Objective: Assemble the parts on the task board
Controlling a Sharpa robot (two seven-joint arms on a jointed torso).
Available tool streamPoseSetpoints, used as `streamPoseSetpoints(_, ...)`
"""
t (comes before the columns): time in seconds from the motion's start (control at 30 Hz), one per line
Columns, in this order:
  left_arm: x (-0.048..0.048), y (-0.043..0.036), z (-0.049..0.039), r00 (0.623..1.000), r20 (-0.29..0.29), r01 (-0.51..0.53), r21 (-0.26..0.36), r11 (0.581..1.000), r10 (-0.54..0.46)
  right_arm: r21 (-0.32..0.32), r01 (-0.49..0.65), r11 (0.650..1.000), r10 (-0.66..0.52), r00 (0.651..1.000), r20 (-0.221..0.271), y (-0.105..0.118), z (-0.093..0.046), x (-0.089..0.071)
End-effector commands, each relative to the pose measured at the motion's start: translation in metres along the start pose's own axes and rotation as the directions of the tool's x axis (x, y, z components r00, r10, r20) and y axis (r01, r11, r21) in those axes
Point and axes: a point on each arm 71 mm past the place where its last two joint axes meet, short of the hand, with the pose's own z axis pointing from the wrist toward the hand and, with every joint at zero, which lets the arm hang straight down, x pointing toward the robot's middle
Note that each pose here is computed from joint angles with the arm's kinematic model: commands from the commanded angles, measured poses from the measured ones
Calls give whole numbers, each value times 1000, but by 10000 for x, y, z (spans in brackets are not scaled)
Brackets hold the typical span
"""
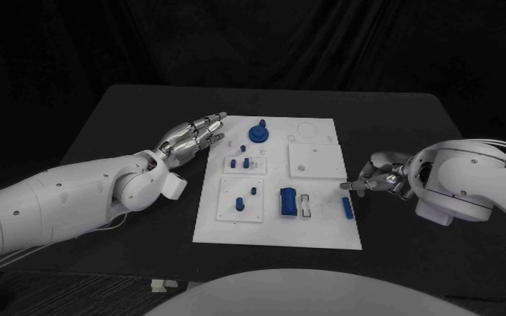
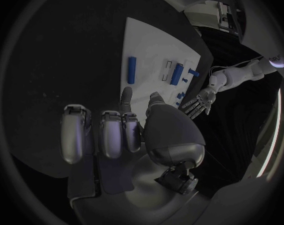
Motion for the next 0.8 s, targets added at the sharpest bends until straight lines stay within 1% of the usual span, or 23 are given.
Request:
streamPoseSetpoints(0.03,9,-8,-4,1000,-1,8,12,1000,-8,48,79,996,-80,997,16,-40,25,60)
streamPoseSetpoints(0.23,6,-10,-11,1000,-1,8,12,1000,-8,33,84,996,-85,996,30,-18,43,139)
streamPoseSetpoints(0.4,6,-10,-13,1000,-1,9,12,1000,-9,20,82,996,-83,996,39,9,41,168)
streamPoseSetpoints(0.6,5,-9,-11,1000,-2,9,12,1000,-9,15,79,997,-80,996,40,15,45,203)
streamPoseSetpoints(0.8,0,-8,-11,1000,-2,9,12,1000,-9,15,79,997,-79,996,28,4,69,257)
